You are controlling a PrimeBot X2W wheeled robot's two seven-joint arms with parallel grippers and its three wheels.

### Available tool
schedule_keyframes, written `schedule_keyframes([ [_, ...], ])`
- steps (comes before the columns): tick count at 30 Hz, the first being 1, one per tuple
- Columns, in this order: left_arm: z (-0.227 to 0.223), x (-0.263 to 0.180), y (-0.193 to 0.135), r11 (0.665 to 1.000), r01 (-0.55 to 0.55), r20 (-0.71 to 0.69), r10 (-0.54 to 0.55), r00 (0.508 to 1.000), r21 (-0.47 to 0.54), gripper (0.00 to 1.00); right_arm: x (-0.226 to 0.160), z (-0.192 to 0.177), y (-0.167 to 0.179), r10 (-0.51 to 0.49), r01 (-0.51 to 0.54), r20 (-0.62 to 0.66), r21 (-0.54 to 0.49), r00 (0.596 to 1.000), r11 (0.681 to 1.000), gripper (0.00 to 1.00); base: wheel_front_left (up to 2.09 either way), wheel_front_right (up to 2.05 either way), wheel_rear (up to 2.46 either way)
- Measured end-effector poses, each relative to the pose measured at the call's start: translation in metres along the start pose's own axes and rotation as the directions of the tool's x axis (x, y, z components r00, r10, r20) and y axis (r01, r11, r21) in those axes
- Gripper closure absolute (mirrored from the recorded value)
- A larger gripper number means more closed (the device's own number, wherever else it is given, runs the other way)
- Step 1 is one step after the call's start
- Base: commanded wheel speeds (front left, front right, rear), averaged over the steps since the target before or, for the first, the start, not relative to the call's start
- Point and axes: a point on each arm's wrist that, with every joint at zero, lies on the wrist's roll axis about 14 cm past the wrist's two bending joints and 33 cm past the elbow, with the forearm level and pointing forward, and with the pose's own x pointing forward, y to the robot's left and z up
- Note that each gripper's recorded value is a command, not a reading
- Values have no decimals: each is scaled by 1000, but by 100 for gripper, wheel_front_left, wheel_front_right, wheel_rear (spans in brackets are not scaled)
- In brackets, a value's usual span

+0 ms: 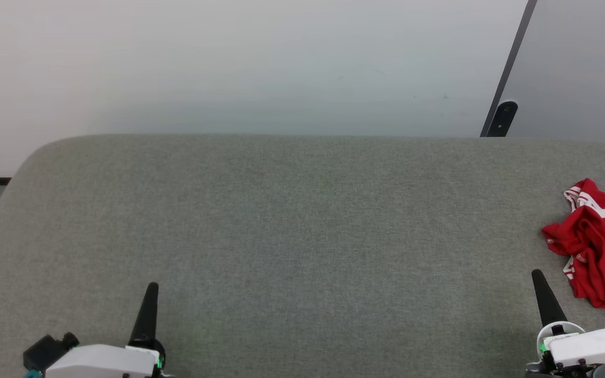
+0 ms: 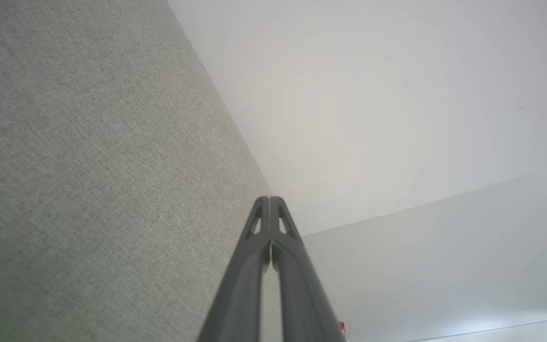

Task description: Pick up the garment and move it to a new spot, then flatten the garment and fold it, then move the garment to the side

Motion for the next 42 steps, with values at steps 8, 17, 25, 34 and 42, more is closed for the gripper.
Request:
schedule_keyframes([
  [8, 0, 3, -3, 997, 8, -3, -8, 1000, -76, 100, 2, 0, 1, 2, -2, -3, 78, 1000, 997, 100, 0, 0, 0],
  [17, -1, 5, -4, 988, 11, -7, -12, 1000, -156, 100, 4, -1, 2, 7, -6, -6, 164, 1000, 987, 100, 0, 0, 0],
  [25, -1, 8, -7, 975, 19, -10, -22, 1000, -222, 100, 6, -1, 4, 13, -11, -9, 234, 1000, 972, 100, 0, 0, 0],
  [34, -1, 10, -9, 956, 24, -13, -29, 999, -291, 100, 8, -2, 4, 17, -13, -13, 303, 1000, 953, 100, 0, 0, 0],
  [42, -1, 13, -11, 938, 32, -16, -40, 999, -345, 100, 9, -2, 5, 23, -16, -15, 360, 1000, 933, 100, 0, 0, 0],
])
